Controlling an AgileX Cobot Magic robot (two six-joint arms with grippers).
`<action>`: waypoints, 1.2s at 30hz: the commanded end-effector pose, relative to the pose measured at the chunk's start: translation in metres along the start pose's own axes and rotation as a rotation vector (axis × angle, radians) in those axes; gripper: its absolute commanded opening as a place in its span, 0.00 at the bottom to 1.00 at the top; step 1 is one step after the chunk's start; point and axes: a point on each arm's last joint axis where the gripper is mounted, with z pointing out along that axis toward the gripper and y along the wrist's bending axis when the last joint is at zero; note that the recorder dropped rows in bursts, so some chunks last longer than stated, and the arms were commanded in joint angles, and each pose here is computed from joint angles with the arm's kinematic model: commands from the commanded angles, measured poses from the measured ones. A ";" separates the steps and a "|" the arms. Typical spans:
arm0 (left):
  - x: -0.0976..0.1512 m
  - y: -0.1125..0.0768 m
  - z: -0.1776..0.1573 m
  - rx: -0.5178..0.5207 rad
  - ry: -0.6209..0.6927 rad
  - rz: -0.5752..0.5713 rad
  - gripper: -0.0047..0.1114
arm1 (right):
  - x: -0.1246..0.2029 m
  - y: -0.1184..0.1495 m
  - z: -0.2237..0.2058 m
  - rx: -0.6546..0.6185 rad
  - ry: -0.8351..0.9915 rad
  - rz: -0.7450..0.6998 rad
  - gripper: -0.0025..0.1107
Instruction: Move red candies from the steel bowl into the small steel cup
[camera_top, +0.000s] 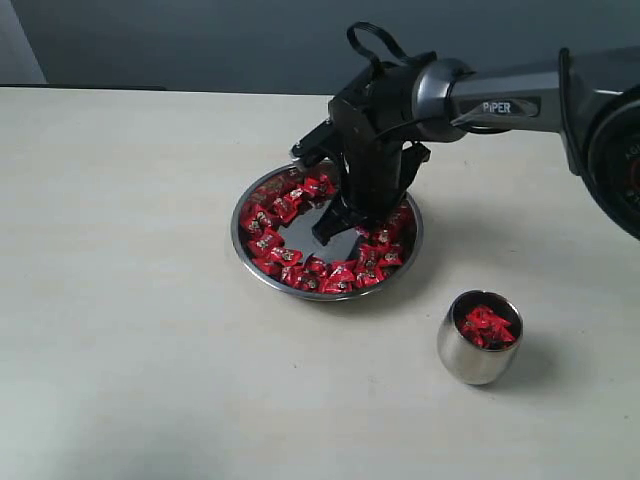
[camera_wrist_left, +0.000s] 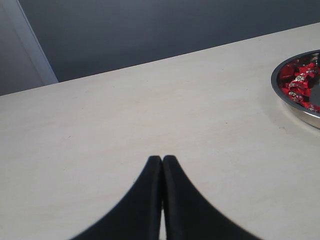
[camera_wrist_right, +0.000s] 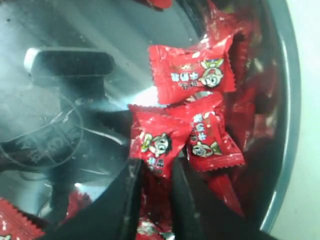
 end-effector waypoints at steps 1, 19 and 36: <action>-0.001 0.000 0.000 -0.001 -0.012 -0.003 0.04 | 0.000 -0.003 0.000 0.002 0.004 0.005 0.02; -0.001 0.000 0.000 -0.001 -0.012 -0.003 0.04 | -0.014 -0.009 -0.067 -0.070 -0.226 0.103 0.02; -0.001 0.000 0.000 -0.001 -0.012 -0.003 0.04 | -0.019 0.015 -0.059 -0.315 -0.252 0.084 0.20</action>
